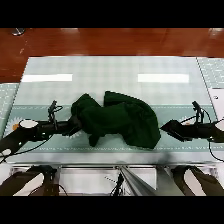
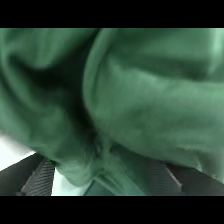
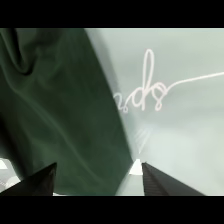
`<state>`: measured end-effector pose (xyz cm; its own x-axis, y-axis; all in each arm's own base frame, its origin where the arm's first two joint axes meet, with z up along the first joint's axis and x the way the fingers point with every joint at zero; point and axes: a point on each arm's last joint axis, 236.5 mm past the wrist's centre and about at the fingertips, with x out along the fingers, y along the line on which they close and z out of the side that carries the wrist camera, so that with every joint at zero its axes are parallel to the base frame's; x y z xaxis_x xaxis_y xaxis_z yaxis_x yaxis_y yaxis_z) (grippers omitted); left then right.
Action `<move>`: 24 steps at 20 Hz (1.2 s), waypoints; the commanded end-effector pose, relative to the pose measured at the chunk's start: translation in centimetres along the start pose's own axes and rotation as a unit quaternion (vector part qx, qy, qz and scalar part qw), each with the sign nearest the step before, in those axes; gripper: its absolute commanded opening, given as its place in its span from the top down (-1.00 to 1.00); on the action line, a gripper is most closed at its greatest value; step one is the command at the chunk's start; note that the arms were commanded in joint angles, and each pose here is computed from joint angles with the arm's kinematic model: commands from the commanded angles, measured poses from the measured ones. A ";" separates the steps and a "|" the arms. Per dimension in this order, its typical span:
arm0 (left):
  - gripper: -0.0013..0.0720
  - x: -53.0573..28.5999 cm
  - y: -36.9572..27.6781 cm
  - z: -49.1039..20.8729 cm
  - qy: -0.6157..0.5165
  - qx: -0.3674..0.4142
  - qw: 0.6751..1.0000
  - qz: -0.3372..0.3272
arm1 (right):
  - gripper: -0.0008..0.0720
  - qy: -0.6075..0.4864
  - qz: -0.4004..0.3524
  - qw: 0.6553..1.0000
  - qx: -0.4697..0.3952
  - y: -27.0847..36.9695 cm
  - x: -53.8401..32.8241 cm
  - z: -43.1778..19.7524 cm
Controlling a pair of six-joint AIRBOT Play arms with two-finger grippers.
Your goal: Fold the shirts.
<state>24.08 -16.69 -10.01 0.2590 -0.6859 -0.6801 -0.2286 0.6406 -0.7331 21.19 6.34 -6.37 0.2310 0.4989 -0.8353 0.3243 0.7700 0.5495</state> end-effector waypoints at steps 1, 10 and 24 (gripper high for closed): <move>0.28 1.0 0.0 0.5 0.016 0.028 0.999 0.005 | -0.72 0.010 0.010 1.000 -0.003 0.3 0.3 -0.7; 0.90 1.3 -1.8 1.0 0.029 0.057 0.998 -0.012 | -0.72 0.069 0.005 0.998 -0.007 -0.2 1.0 -3.3; 0.91 0.5 -3.9 1.6 0.036 0.071 0.996 -0.038 | 0.86 0.093 0.044 0.986 -0.134 9.3 6.0 0.1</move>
<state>25.85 -18.69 -8.83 0.1987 -0.7333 -0.6502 -0.1013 0.6445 -0.7579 22.56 15.37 -8.59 0.0229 0.5977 -0.8014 0.1429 0.7914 0.5944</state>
